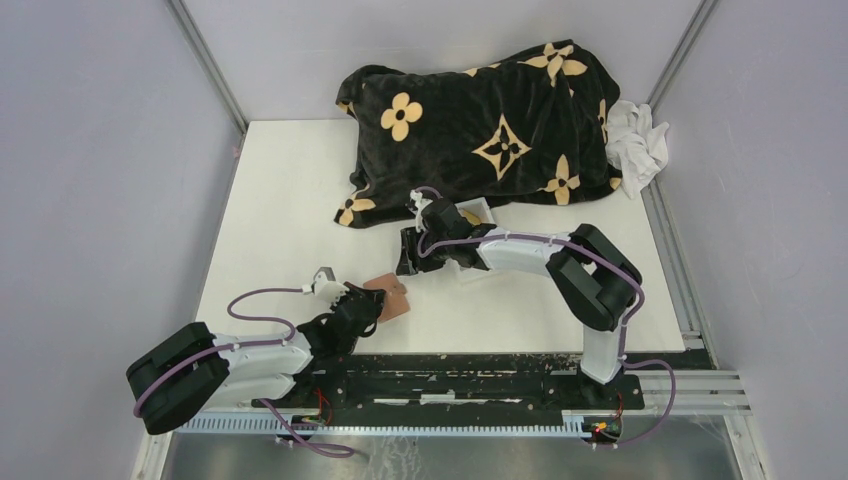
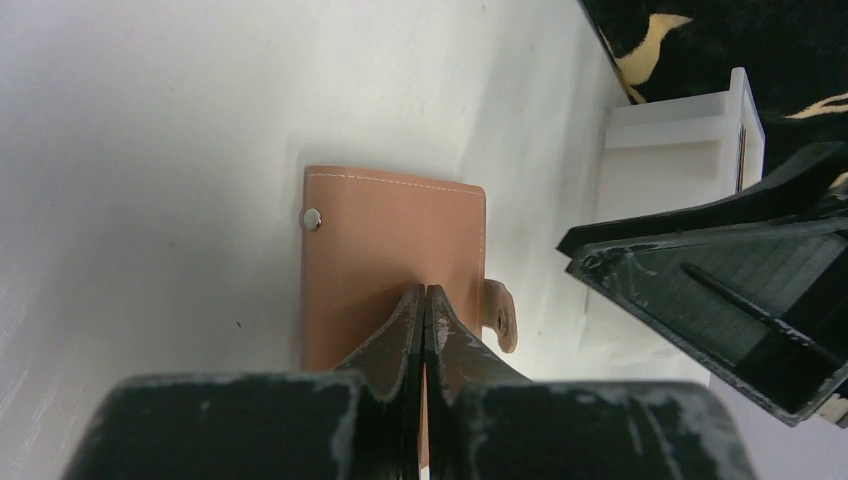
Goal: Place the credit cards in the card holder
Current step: Close the card holder at the center of the board.
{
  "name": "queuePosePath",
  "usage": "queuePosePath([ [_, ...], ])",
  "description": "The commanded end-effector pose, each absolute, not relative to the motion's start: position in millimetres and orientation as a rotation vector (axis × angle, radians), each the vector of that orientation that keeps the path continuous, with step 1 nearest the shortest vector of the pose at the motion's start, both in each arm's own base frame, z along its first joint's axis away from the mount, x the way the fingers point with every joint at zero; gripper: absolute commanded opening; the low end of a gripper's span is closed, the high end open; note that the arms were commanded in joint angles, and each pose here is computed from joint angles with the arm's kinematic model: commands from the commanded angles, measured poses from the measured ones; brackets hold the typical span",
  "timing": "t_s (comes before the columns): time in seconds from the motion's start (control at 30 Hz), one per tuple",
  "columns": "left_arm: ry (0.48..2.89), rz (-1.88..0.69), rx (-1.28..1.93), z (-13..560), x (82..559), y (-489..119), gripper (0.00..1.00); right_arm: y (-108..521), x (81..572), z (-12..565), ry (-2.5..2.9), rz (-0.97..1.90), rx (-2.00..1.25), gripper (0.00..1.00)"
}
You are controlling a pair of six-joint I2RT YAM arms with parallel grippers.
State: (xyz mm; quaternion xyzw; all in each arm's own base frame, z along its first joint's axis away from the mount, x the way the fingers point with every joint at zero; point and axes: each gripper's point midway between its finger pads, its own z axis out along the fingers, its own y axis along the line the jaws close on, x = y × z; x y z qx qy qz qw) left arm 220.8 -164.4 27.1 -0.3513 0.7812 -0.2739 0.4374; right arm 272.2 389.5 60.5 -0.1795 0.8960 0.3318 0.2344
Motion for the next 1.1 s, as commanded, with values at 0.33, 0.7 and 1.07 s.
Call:
queuePosePath([
  [0.33, 2.02, -0.511, -0.877, -4.1, 206.1, -139.1, 0.03, 406.8, 255.5, 48.6, 2.444, 1.135, -0.454, 0.52],
  [0.7, 2.02, -0.513, -0.874, -3.1, 206.7, -140.1, 0.03, 406.3, 254.5, 48.0, 2.448, 1.173, -0.438, 0.52],
  [1.07, 2.026, -0.511, -0.876, -4.6, 206.7, -141.2, 0.03, 408.9, 240.2, 40.5, 2.461, 1.211, -0.444, 0.54],
])
